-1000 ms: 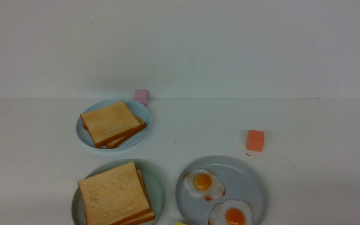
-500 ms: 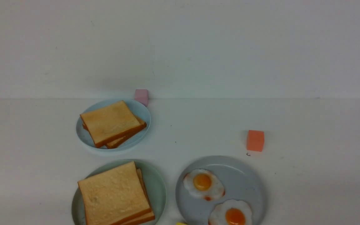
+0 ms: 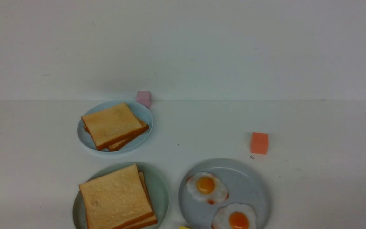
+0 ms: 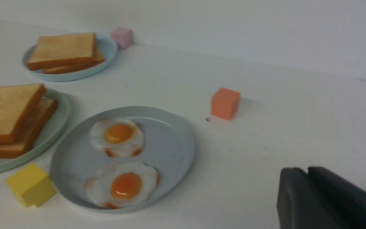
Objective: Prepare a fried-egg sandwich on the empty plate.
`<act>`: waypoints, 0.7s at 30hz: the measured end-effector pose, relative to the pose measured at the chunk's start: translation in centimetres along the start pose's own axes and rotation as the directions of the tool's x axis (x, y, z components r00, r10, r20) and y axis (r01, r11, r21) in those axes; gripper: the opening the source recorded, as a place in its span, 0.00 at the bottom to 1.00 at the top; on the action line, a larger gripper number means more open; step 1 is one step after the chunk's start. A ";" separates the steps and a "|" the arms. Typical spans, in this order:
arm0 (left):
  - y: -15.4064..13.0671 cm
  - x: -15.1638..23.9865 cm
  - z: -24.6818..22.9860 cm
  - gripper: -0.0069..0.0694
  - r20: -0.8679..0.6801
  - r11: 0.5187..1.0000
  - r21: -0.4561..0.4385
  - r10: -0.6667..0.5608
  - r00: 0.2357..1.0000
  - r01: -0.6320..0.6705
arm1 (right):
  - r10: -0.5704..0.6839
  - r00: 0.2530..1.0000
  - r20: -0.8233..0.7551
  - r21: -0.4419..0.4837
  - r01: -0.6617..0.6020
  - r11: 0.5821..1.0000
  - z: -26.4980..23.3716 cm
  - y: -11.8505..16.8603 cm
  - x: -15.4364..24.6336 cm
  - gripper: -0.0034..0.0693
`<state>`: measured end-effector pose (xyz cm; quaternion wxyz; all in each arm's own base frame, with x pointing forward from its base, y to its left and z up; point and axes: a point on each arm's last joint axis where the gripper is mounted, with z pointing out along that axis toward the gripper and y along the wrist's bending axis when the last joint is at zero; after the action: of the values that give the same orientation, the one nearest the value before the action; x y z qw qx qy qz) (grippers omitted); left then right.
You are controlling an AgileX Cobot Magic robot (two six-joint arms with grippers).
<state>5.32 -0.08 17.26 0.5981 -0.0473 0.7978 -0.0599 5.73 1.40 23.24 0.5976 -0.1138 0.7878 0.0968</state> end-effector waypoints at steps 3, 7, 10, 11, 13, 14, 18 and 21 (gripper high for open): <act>0.0 0.0 0.0 0.10 0.000 1.000 0.000 0.000 1.000 0.000 | 0.056 0.998 -0.004 0.103 -0.055 0.993 0.9 -0.5 2.1 0.17; 0.0 0.0 0.0 0.10 0.000 1.000 0.000 0.000 1.000 0.000 | 0.090 0.996 -0.029 0.204 -0.082 0.976 1.5 -1.1 4.3 0.17; 0.0 0.0 0.0 0.11 0.000 1.000 0.000 0.000 1.000 0.000 | 0.103 0.993 -0.050 0.241 -0.088 0.967 1.7 -1.3 5.4 0.18; 0.0 0.0 0.0 0.11 0.000 1.000 0.000 0.000 1.000 0.000 | 0.105 0.993 -0.054 0.251 -0.088 0.964 1.6 -1.3 5.8 0.18; 0.0 0.0 0.0 0.11 0.000 1.000 0.000 0.000 1.000 0.000 | 0.107 0.993 -0.059 0.254 -0.088 0.963 1.4 -1.2 6.0 0.18; 0.0 0.0 0.0 0.11 0.000 1.000 0.000 0.000 1.000 0.000 | 0.101 0.994 -0.052 0.254 -0.085 0.964 1.3 -1.2 6.0 0.19; 0.0 0.0 0.0 0.12 0.000 1.000 0.000 0.000 1.000 0.000 | 0.098 0.995 -0.033 0.251 -0.087 0.964 1.1 -1.2 6.0 0.19; 0.0 0.0 0.0 0.12 0.000 1.000 0.000 0.000 1.000 0.000 | 0.097 0.995 -0.022 0.250 -0.089 0.964 1.0 -1.1 6.0 0.19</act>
<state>5.32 -0.08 17.26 0.5981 -0.0473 0.7978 -0.0599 5.42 0.24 17.21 0.5886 -0.0026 0.8081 0.0234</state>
